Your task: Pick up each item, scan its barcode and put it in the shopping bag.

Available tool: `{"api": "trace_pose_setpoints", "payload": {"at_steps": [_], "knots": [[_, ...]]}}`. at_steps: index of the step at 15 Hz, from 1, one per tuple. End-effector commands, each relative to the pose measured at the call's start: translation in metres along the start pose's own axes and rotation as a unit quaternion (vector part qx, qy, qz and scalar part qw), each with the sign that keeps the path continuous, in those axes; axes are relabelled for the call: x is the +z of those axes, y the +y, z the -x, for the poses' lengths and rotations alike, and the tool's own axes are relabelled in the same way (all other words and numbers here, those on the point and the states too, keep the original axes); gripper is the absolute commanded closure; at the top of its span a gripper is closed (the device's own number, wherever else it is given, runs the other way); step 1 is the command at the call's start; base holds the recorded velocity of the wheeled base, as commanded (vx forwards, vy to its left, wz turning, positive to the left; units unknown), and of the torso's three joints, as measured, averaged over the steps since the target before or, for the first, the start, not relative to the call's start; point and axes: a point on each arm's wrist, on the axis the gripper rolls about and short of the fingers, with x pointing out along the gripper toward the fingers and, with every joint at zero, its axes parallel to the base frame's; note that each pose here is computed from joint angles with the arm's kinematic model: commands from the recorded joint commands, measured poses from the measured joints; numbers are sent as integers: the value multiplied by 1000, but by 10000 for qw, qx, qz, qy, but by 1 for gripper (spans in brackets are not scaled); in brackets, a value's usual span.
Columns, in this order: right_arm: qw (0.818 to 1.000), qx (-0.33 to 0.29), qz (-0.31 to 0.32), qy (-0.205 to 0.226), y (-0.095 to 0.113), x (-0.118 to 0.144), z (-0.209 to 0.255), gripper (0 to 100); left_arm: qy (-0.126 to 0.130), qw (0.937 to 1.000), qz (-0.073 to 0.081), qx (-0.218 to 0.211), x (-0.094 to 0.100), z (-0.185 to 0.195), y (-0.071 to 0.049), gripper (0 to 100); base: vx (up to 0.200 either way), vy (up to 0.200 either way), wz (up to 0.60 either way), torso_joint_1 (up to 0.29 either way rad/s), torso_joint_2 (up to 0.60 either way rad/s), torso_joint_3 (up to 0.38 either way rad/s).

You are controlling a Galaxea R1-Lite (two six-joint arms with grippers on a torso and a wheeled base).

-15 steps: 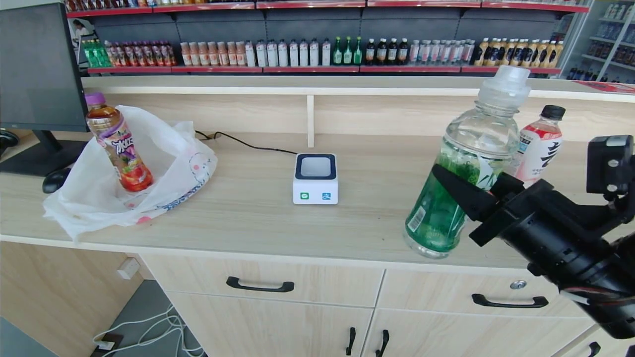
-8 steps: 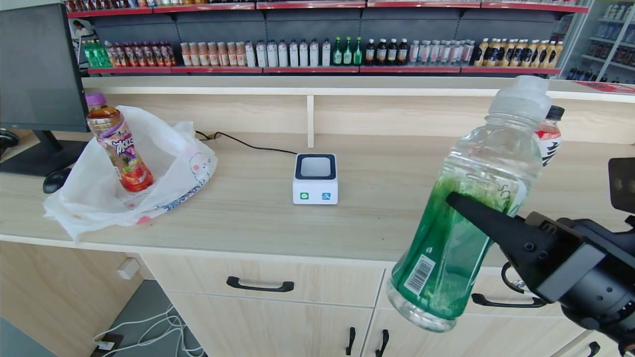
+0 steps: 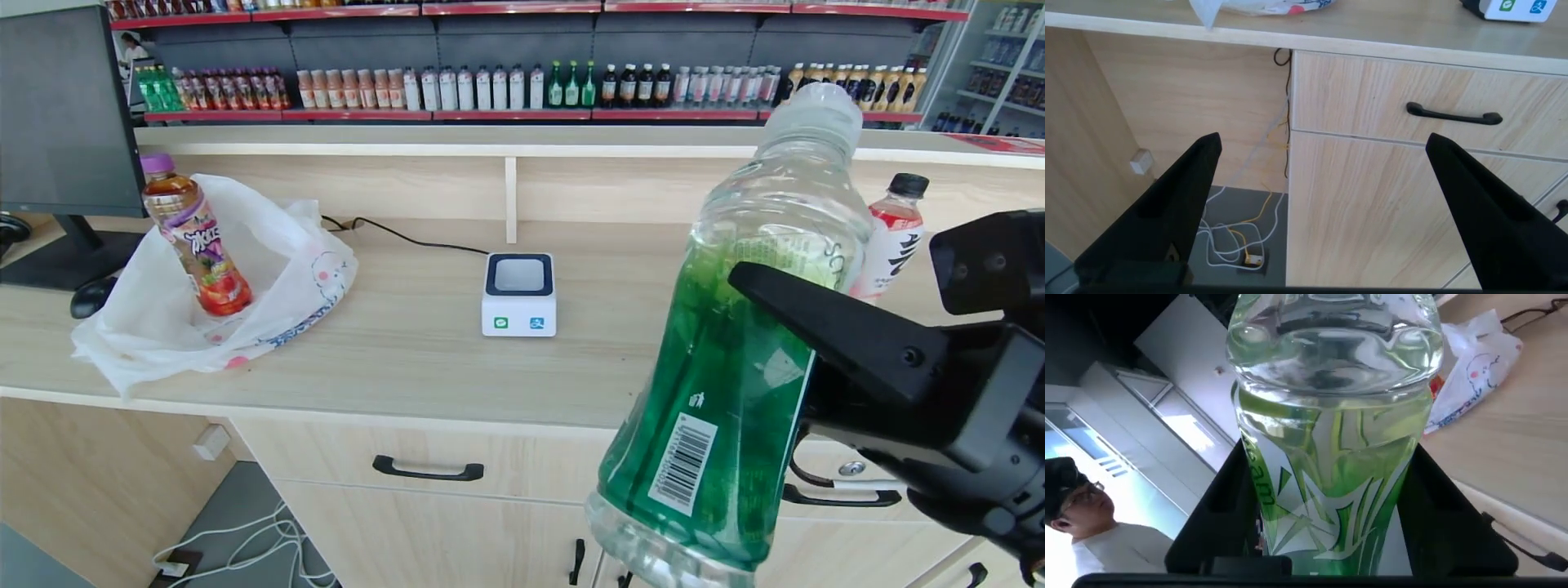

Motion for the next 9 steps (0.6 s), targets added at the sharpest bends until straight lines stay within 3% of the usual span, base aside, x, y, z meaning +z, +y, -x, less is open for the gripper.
{"api": "trace_pose_setpoints", "payload": {"at_steps": [1, 9], "knots": [[9998, 42, -157, 79, -5, -5, -13, 100, -3, 10000, 1, 2, 0, 0, 0, 0, 0, 0, 0, 0, 0, 0], [9948, 669, -770, 10, 20, 0, -29, 100, -3, 10000, 1, 2, 0, 0, 0, 0, 0, 0, 0, 0, 0, 0]]}}
